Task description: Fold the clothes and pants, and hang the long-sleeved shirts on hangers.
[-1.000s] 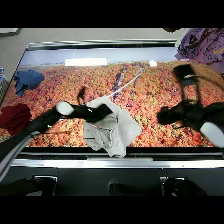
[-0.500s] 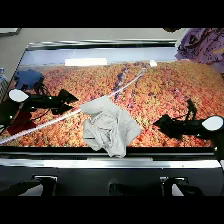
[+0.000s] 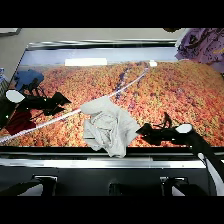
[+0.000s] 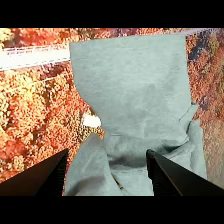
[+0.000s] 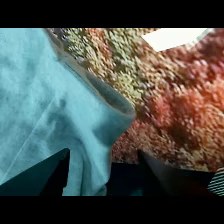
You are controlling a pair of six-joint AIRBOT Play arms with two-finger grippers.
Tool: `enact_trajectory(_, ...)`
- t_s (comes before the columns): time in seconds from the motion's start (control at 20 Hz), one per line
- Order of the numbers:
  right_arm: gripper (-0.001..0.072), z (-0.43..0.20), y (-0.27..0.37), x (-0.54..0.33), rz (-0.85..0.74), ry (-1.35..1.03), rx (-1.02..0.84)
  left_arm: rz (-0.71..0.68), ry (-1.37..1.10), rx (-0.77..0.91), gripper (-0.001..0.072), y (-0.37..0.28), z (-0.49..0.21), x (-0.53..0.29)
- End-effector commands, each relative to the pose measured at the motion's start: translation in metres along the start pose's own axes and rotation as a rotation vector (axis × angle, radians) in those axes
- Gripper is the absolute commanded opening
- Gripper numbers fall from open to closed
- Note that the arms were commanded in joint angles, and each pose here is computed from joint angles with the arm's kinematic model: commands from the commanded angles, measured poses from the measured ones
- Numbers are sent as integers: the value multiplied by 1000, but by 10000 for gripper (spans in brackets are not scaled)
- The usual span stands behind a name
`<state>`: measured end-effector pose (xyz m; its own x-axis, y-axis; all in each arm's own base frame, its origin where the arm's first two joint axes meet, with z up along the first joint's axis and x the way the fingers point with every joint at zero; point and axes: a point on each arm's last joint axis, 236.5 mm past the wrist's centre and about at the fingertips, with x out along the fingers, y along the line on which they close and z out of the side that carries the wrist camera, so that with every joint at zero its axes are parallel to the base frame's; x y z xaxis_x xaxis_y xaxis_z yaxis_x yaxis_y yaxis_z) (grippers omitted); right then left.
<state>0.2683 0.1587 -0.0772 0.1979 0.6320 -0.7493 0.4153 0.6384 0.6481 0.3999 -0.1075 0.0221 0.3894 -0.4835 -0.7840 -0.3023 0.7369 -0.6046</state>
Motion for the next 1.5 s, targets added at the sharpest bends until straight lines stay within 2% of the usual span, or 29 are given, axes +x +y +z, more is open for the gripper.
enact_trajectory(0.0, 476, 5, -8, 32, -47, -34, -11, 17, -56, 17, 571, 4, 14, -1)
enact_trajectory(0.05, 389, 12, -8, 33, -45, -60, 0, 16, -64, 17, 571, 4, 15, -1)
enact_trajectory(0.1, 228, 18, -8, 32, -44, -87, 0, 17, -69, 15, 572, 5, 17, 0)
enact_trajectory(0.15, 102, 22, -7, 32, -41, -105, 3, 20, -69, 4, 586, 7, 19, 4)
enact_trajectory(0.2, 32, 23, -6, 32, -36, -108, 8, 27, -60, -9, 589, 12, 19, 11)
enact_trajectory(0.5, 31, 0, -4, 33, -29, -13, 34, 75, 19, -61, 606, 46, 15, 78)
enact_trajectory(1.1, 31, -8, -4, 33, -28, 22, 36, -82, 71, -106, 603, 2, -5, 157)
enact_trajectory(1.15, 30, -9, -3, 33, -27, 27, 36, -93, 75, -106, 506, -4, -5, 161)
enact_trajectory(1.2, 30, -8, -2, 32, -24, 21, 33, -106, 78, -87, 122, -11, -3, 161)
enact_trajectory(1.25, 30, -3, 1, 29, -23, 1, 12, -122, 66, -65, 16, -20, 4, 157)
enact_trajectory(1.45, 28, 63, 42, -36, -30, -181, -221, -190, -114, 67, 12, -73, 74, 89)
